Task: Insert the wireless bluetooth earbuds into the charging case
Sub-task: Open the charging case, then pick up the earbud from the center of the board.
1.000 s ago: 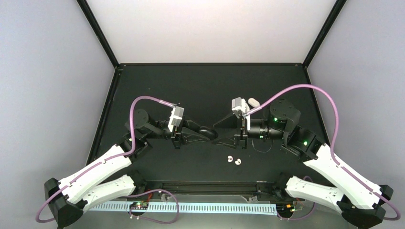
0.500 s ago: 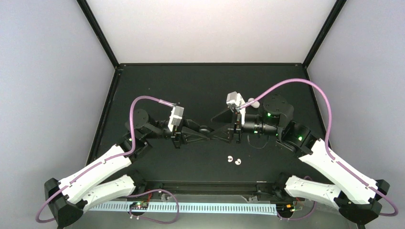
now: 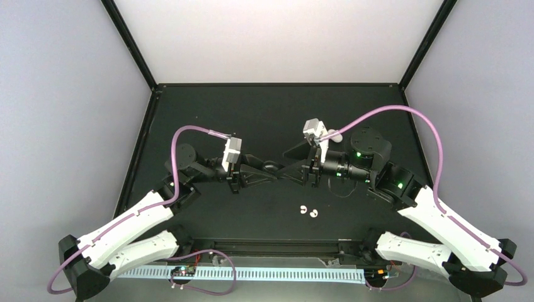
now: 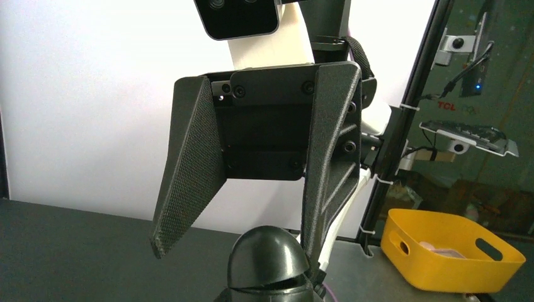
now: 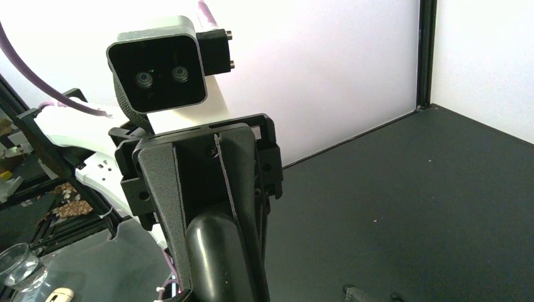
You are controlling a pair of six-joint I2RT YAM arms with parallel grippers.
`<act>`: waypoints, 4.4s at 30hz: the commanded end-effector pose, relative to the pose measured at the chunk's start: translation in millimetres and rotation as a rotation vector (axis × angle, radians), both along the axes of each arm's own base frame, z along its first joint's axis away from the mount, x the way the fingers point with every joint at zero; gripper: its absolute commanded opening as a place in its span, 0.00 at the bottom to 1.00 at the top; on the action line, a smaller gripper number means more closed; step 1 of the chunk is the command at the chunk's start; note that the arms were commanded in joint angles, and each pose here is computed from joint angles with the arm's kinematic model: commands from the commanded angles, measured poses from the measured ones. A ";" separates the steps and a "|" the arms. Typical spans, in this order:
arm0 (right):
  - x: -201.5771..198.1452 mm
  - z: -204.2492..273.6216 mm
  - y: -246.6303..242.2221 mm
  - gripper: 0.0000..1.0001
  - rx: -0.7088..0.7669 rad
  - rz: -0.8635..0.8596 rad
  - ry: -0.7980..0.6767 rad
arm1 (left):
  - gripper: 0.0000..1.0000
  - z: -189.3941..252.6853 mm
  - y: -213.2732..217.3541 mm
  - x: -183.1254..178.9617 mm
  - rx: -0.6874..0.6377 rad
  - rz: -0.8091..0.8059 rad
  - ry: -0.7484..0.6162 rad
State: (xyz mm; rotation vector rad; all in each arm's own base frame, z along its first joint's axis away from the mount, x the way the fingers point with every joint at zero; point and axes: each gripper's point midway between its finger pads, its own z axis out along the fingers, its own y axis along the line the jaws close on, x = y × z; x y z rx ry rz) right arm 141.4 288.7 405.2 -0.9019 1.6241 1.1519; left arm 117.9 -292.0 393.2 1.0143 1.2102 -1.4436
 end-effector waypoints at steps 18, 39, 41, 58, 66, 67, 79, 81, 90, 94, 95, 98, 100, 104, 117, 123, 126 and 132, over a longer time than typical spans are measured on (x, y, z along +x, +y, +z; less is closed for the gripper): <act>9.8 22.3 -19.2 0.65 0.072 -0.115 -0.025 | 0.02 15.0 16.2 -17.2 -0.070 0.002 -0.077; 50.4 -55.9 -54.1 0.74 -0.021 -0.422 -0.058 | 0.02 64.9 101.2 3.2 -0.491 0.304 -0.362; 54.9 -74.0 -47.1 0.74 -0.062 -0.417 -0.031 | 0.02 53.6 100.2 -1.1 -0.454 0.303 -0.373; 109.1 -214.5 61.0 0.65 -0.274 -0.311 0.264 | 0.02 7.9 144.7 -3.5 -0.477 0.507 -0.243; 138.1 -264.8 99.1 0.60 -0.357 -0.317 0.336 | 0.02 14.1 135.6 -12.1 -0.495 0.395 -0.303; 141.9 -269.1 103.5 0.59 -0.365 -0.317 0.339 | 0.02 13.5 135.5 -14.5 -0.492 0.390 -0.311; 185.2 -329.1 117.1 0.38 -0.468 -0.463 0.418 | 0.01 9.8 135.4 -24.0 -0.441 0.407 -0.364; 190.9 -337.4 116.2 0.36 -0.486 -0.470 0.433 | 0.02 9.0 135.0 -23.0 -0.434 0.411 -0.360; 192.8 -356.0 121.1 0.31 -0.537 -0.438 0.455 | 0.02 6.9 133.3 -19.5 -0.419 0.415 -0.351; 190.9 -361.2 123.6 0.30 -0.548 -0.419 0.468 | 0.02 6.8 133.2 -19.6 -0.419 0.415 -0.351; 190.5 -362.4 124.1 0.30 -0.551 -0.414 0.469 | 0.02 6.4 133.1 -19.4 -0.418 0.414 -0.350; 188.8 -365.9 124.5 0.29 -0.563 -0.405 0.475 | 0.02 6.1 133.0 -18.9 -0.418 0.416 -0.349; 186.3 -368.6 124.5 0.28 -0.569 -0.397 0.484 | 0.02 6.1 132.9 -18.6 -0.417 0.415 -0.346; 180.0 -373.5 124.2 0.27 -0.573 -0.379 0.502 | 0.01 6.0 133.1 -17.9 -0.418 0.418 -0.345; 162.4 -381.0 128.3 0.24 -0.611 -0.343 0.511 | 0.02 3.3 131.3 -16.0 -0.415 0.408 -0.330; 158.7 -382.5 126.5 0.20 -0.621 -0.340 0.513 | 0.02 3.0 131.2 -16.4 -0.418 0.402 -0.328; 157.6 -381.8 127.0 0.17 -0.620 -0.336 0.513 | 0.02 2.9 131.0 -16.5 -0.417 0.400 -0.327; 155.3 -379.4 129.4 0.09 -0.612 -0.324 0.518 | 0.02 2.8 131.0 -16.6 -0.417 0.400 -0.327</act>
